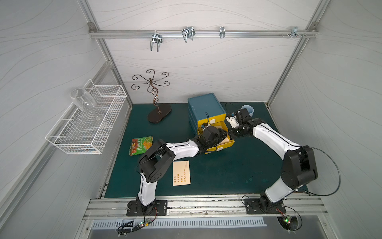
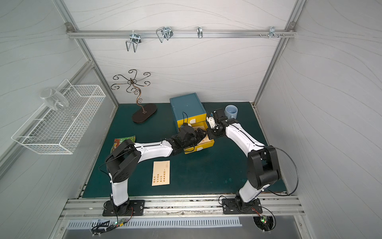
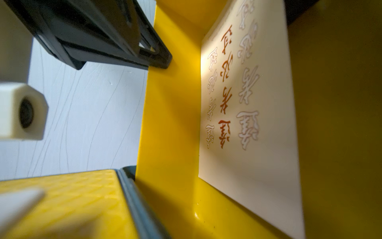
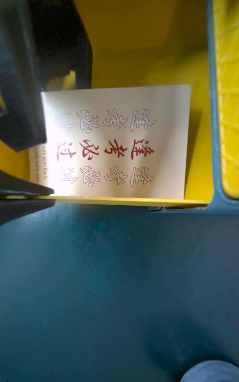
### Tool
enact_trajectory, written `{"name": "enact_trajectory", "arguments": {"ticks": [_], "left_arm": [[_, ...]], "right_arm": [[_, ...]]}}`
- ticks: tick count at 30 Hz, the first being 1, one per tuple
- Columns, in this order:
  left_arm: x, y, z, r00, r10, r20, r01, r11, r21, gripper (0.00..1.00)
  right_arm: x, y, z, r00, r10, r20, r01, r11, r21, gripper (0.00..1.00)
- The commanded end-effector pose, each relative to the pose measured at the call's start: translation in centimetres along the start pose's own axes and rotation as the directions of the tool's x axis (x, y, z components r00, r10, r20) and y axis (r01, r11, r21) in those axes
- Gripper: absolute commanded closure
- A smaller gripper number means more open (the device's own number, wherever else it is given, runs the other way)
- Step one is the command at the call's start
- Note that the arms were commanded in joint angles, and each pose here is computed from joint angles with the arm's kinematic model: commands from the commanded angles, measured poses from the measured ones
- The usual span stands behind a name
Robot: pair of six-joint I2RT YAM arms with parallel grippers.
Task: Take the postcards out of the drawer
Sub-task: Pick up the postcard from the drawer.
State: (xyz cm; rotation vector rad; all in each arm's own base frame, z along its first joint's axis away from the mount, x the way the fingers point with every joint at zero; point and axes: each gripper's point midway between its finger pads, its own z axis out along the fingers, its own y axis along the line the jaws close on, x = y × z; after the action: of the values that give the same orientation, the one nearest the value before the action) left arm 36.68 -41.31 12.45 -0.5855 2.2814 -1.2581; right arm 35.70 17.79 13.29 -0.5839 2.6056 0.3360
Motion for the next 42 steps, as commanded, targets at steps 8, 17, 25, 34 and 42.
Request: {"name": "enact_trajectory", "arguments": {"ticks": [8, 17, 25, 34, 42], "left_arm": [[-0.3, -1.7, -0.1, 0.999, -0.054, -0.009, 0.054, 0.996, 0.076, 0.23], [-0.6, 0.8, -0.9, 0.995, -0.098, -0.010, 0.097, 0.990, -0.102, 0.39], [-1.1, 1.4, -1.3, 0.991, -0.137, 0.003, 0.136, 0.982, -0.128, 0.62], [-1.7, 0.9, -1.7, 0.988, -0.153, 0.024, 0.154, 0.980, -0.122, 0.94], [-2.8, -0.6, -2.4, 0.975, -0.223, 0.026, 0.224, 0.972, -0.072, 0.97]], "right_arm": [[0.0, 2.0, 0.1, 1.000, -0.007, -0.023, 0.005, 0.997, -0.081, 0.94], [0.0, 1.9, 0.3, 0.999, -0.001, -0.035, -0.001, 0.997, -0.072, 0.92], [-0.1, 1.8, 0.3, 0.999, 0.001, -0.039, -0.004, 0.998, -0.062, 0.91], [-0.2, 1.8, 0.3, 0.999, 0.004, -0.042, -0.006, 0.998, -0.058, 0.90], [-0.2, 1.9, 0.4, 0.999, 0.009, -0.048, -0.012, 0.998, -0.057, 0.88]]}}
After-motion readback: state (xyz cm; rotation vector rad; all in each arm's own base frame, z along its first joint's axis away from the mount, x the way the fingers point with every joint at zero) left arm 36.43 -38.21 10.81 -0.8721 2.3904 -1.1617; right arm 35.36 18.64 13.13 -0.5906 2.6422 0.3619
